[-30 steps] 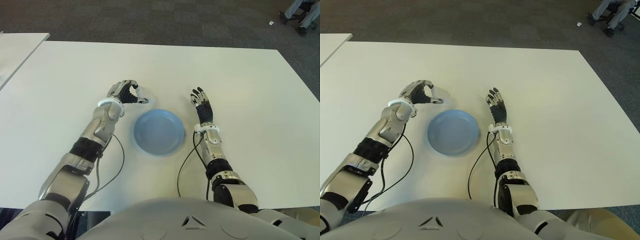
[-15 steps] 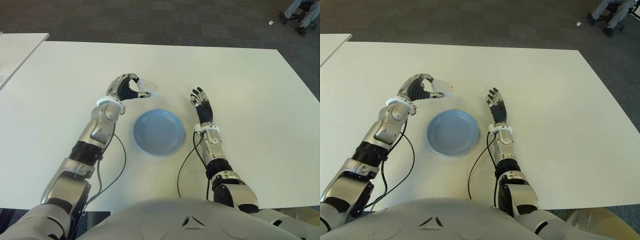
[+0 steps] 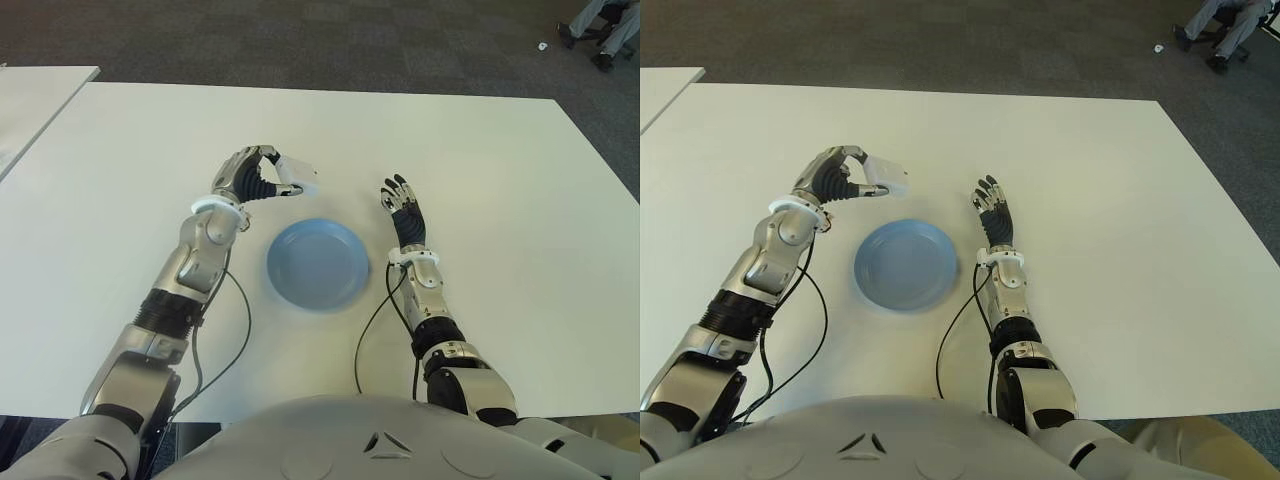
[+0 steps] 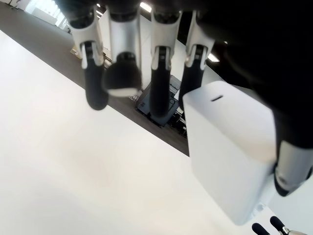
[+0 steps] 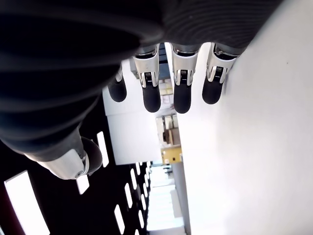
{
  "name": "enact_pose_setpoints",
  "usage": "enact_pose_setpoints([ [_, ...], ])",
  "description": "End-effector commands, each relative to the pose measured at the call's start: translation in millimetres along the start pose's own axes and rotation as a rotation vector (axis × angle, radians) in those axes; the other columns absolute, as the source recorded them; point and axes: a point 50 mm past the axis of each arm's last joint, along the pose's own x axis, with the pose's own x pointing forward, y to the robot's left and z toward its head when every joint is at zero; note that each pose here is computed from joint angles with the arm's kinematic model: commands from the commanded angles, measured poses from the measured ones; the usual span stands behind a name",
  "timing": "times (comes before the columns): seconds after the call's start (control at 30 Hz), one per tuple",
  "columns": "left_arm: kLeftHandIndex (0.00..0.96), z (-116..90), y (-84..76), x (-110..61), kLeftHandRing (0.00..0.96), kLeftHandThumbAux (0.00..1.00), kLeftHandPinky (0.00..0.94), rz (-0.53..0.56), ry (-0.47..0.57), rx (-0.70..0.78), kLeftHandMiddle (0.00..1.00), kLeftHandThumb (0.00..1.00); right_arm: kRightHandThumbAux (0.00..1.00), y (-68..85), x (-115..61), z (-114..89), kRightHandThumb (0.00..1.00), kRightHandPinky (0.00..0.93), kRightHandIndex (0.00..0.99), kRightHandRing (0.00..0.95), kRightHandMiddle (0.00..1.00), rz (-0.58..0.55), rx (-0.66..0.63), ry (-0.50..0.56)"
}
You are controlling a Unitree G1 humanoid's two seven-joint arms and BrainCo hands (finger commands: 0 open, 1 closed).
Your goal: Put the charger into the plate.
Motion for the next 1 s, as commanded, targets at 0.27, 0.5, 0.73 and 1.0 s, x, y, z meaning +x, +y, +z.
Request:
enact_pose_setpoints([
  [0.27, 0.443, 0.6, -0.8, -9.7, 0.854, 0.696, 0.856, -0.015, -0.021, 0.008, 0.855, 0.748, 0.572, 1.8, -2.8, -7.4, 0.000, 0.108, 0.061, 0.114, 0.139, -0.003, 0.012, 0.041],
  [0.5, 0.444, 1.8, -1.5, -17.4, 0.849, 0.696, 0.845, -0.039, -0.052, 0.033, 0.848, 0.749, 0.568, 2.4, -2.7, -7.7, 0.000, 0.107, 0.061, 0.112, 0.138, -0.003, 0.012, 0.042],
  [0.73, 0.444, 2.9, -5.1, -30.3, 0.847, 0.696, 0.846, -0.075, -0.075, 0.054, 0.845, 0.749, 0.568, 2.4, -2.5, -7.9, 0.000, 0.109, 0.058, 0.111, 0.135, -0.005, 0.013, 0.041],
  [1.0, 0.444, 2.3, -9.8, -37.3, 0.845, 0.696, 0.843, -0.106, -0.082, 0.072, 0.845, 0.748, 0.567, 2.2, -1.7, -7.9, 0.000, 0.107, 0.057, 0.109, 0.134, -0.003, 0.012, 0.043],
])
